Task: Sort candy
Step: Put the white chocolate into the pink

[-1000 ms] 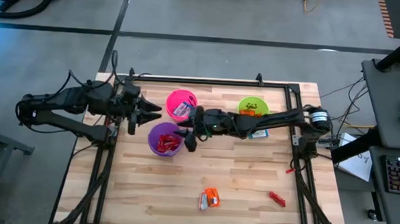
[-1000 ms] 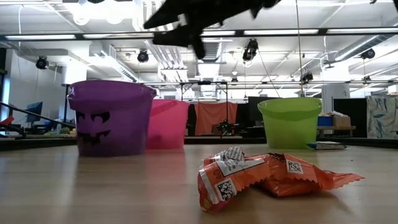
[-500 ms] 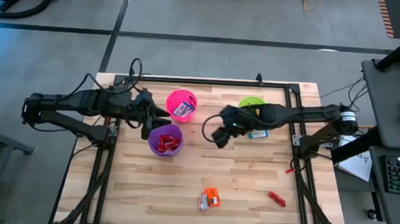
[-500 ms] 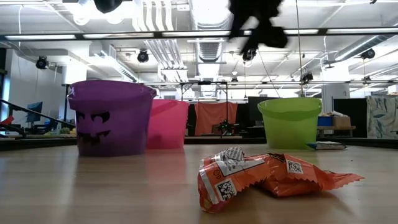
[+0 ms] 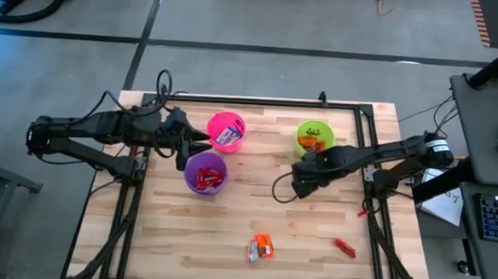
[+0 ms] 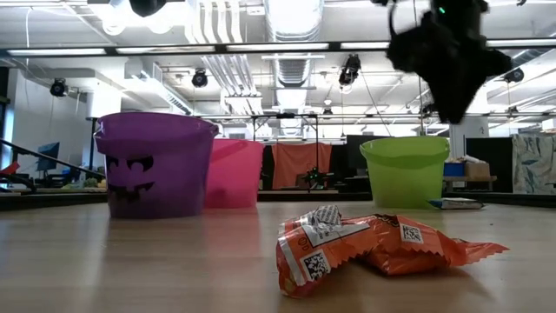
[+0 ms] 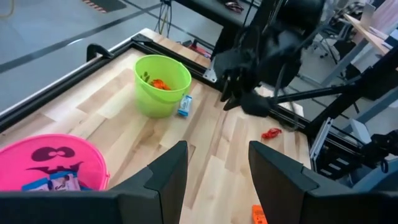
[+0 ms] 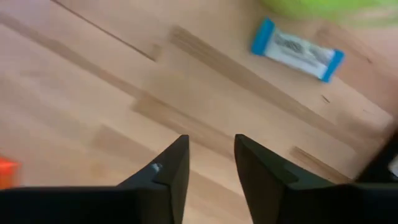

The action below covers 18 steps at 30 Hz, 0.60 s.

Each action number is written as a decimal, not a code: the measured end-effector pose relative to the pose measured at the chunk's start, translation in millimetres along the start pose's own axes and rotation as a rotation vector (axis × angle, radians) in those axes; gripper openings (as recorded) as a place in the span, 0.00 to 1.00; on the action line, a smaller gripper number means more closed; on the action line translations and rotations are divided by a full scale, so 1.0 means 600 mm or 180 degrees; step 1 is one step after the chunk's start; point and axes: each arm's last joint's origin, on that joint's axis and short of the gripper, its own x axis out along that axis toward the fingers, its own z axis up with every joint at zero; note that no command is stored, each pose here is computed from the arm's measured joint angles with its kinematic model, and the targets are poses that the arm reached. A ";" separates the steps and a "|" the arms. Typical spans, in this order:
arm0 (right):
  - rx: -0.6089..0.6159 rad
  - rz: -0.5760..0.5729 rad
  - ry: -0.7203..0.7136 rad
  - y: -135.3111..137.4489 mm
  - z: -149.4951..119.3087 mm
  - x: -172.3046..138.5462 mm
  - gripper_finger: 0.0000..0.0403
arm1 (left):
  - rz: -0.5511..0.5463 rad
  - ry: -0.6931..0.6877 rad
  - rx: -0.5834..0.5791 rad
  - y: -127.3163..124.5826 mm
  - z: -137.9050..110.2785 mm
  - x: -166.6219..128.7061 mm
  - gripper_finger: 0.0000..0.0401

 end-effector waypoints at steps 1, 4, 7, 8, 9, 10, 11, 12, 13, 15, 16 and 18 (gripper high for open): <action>0.0023 -0.0050 0.0024 -0.007 -0.006 0.009 0.28 | -0.0002 -0.0011 -0.0001 0.000 0.000 -0.002 0.38; 0.0084 -0.0063 0.0029 -0.033 -0.019 0.032 0.20 | -0.0008 -0.0033 0.0008 0.001 0.001 -0.006 0.38; 0.0168 -0.0019 -0.0090 -0.065 -0.034 0.048 0.13 | -0.0014 -0.0048 0.0027 0.001 0.002 -0.009 0.38; 0.0213 -0.0001 -0.0188 -0.077 -0.039 0.051 0.11 | -0.0019 -0.0058 0.0025 0.001 0.002 -0.010 0.38; 0.0231 0.0001 -0.0296 -0.086 -0.043 0.055 0.09 | -0.0021 -0.0062 0.0025 0.001 0.002 -0.011 0.38; 0.0250 0.0007 -0.0400 -0.096 -0.046 0.059 0.07 | -0.0024 -0.0069 0.0030 0.001 0.003 -0.012 0.38; 0.0285 0.0032 -0.0504 -0.105 -0.049 0.063 0.05 | -0.0024 -0.0071 0.0046 0.001 0.003 -0.013 0.38; 0.0325 0.0069 -0.0606 -0.111 -0.050 0.067 0.04 | -0.0024 -0.0071 0.0061 0.001 0.003 -0.013 0.38; 0.0365 0.0106 -0.0686 -0.118 -0.052 0.071 0.03 | -0.0025 -0.0074 0.0080 0.001 0.003 -0.013 0.38; 0.0468 0.0146 -0.0760 -0.130 -0.053 0.081 0.02 | -0.0025 -0.0078 0.0105 0.002 0.003 -0.014 0.38; 0.0513 0.0143 -0.0761 -0.136 -0.054 0.086 0.02 | -0.0027 -0.0082 0.0112 0.002 0.003 -0.015 0.38; 0.0591 0.0110 -0.0759 -0.145 -0.058 0.098 0.02 | -0.0025 -0.0082 0.0131 0.002 0.003 -0.015 0.38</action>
